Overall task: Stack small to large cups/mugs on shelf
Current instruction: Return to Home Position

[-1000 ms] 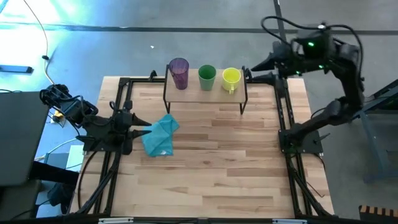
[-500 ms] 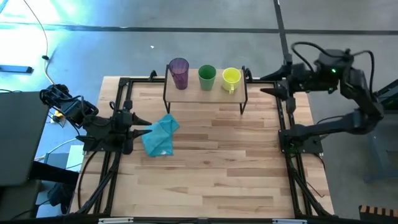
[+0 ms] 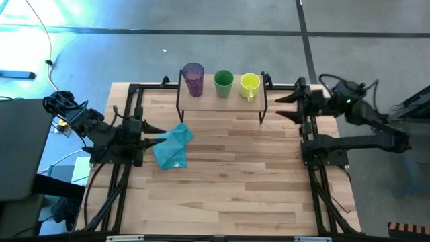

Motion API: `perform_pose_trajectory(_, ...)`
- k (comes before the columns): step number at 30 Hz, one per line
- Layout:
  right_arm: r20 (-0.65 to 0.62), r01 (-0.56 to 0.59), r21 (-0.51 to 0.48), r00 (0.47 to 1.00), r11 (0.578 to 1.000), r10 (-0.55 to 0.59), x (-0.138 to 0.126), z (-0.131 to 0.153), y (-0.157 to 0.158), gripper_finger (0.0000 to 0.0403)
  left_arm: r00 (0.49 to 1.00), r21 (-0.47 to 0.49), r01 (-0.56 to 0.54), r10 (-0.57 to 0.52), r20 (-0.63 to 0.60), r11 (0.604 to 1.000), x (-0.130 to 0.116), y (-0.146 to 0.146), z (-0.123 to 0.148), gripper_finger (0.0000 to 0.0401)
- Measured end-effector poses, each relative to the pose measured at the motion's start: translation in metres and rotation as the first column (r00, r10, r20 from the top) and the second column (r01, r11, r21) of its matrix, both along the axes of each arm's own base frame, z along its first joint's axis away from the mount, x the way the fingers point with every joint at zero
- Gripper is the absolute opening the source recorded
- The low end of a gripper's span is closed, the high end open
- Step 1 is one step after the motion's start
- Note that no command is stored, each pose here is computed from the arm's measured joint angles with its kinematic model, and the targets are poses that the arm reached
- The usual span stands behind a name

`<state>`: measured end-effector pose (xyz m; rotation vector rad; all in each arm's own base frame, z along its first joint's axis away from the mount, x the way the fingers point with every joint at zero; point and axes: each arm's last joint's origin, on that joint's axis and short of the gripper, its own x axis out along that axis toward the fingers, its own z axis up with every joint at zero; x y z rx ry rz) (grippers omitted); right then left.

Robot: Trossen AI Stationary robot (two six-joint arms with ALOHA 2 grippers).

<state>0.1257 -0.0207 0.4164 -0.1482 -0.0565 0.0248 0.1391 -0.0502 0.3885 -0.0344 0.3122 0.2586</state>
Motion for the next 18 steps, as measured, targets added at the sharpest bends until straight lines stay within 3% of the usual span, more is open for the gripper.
perform_pose_trajectory(9,0.121,0.006,-0.067,0.993,0.998,0.002,-0.005,-0.044,0.005,0.0163,0.998,0.157,-0.035,0.025,0.065,0.987,0.002,0.001,0.011,0.0108)
perform_pose_trajectory(18,0.266,0.052,-0.057,0.963,0.997,-0.035,-0.030,-0.075,0.008,0.0163,0.992,0.161,-0.063,0.044,0.118,0.985,-0.019,0.012,0.019,0.0108)
